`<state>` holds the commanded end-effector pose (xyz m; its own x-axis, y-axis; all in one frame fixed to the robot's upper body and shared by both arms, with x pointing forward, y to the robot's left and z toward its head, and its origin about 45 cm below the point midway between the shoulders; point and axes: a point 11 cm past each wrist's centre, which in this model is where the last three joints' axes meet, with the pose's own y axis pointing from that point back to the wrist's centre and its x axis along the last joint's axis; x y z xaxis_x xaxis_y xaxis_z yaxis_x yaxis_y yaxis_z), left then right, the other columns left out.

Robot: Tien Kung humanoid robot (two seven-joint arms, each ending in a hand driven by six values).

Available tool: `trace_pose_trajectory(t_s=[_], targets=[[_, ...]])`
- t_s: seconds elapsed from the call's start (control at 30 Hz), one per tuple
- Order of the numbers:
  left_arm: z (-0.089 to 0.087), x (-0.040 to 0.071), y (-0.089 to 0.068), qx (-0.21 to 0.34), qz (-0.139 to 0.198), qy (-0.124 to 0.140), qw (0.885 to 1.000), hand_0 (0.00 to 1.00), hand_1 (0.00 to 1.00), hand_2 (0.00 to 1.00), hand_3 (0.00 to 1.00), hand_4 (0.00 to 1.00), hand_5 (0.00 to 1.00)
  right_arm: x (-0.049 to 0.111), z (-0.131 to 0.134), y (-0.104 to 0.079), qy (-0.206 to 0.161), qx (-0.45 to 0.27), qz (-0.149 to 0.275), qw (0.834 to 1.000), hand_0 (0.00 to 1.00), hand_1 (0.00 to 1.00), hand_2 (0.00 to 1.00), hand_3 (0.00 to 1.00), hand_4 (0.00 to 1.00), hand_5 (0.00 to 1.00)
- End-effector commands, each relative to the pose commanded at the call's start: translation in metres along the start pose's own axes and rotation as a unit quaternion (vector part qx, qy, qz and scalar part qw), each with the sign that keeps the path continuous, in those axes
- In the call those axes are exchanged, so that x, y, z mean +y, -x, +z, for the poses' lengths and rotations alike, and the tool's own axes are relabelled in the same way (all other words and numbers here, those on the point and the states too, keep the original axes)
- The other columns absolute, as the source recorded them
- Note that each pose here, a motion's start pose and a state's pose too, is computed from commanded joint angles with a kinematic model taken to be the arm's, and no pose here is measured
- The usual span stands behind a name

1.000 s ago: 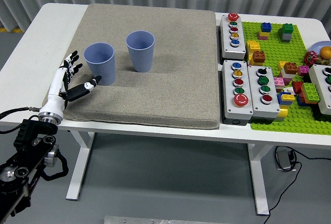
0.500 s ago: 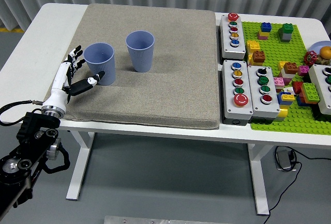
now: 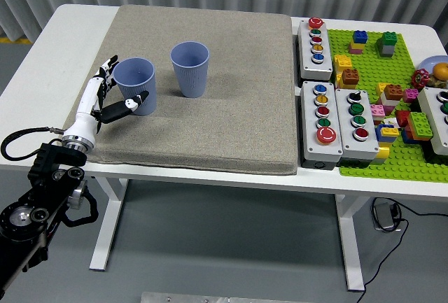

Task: Pick cup pour cup place

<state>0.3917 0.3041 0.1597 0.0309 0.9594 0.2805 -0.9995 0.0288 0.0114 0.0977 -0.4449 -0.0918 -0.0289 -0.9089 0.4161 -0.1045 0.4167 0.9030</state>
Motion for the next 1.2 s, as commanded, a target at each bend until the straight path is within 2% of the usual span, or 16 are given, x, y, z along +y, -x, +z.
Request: trace_pose_trajectory(t_s=[0.3, 1.07, 1.1, 1.2], targets=[[-0.004, -0.004, 0.003, 0.004, -0.006, -0.010, 1.000, 0.901, 0.893, 0.998, 0.998, 0.882, 0.223, 0.000, 0.000, 0.000, 0.000, 0.002, -0.001, 1.000, 0.689, 0.654, 0.595, 0.580, 0.002, 0.186], [-0.003, -0.014, 0.010, 0.004, -0.014, -0.014, 1.000, 0.878, 0.871, 0.998, 0.998, 0.890, 0.247, 0.000, -0.003, 0.000, -0.002, 0.000, 0.000, 1.000, 0.690, 0.654, 0.595, 0.580, 0.002, 0.186], [-0.003, -0.015, 0.010, 0.004, -0.014, -0.014, 1.000, 0.759, 0.789, 0.980, 0.998, 0.893, 0.252, 0.000, -0.003, 0.000, -0.002, -0.001, 0.000, 1.000, 0.690, 0.654, 0.595, 0.580, 0.002, 0.188], [-0.003, -0.015, 0.010, 0.006, -0.014, -0.015, 1.000, 0.759, 0.789, 0.980, 0.998, 0.893, 0.252, 0.000, -0.003, 0.000, -0.002, -0.001, 0.000, 1.000, 0.690, 0.654, 0.595, 0.580, 0.002, 0.188]])
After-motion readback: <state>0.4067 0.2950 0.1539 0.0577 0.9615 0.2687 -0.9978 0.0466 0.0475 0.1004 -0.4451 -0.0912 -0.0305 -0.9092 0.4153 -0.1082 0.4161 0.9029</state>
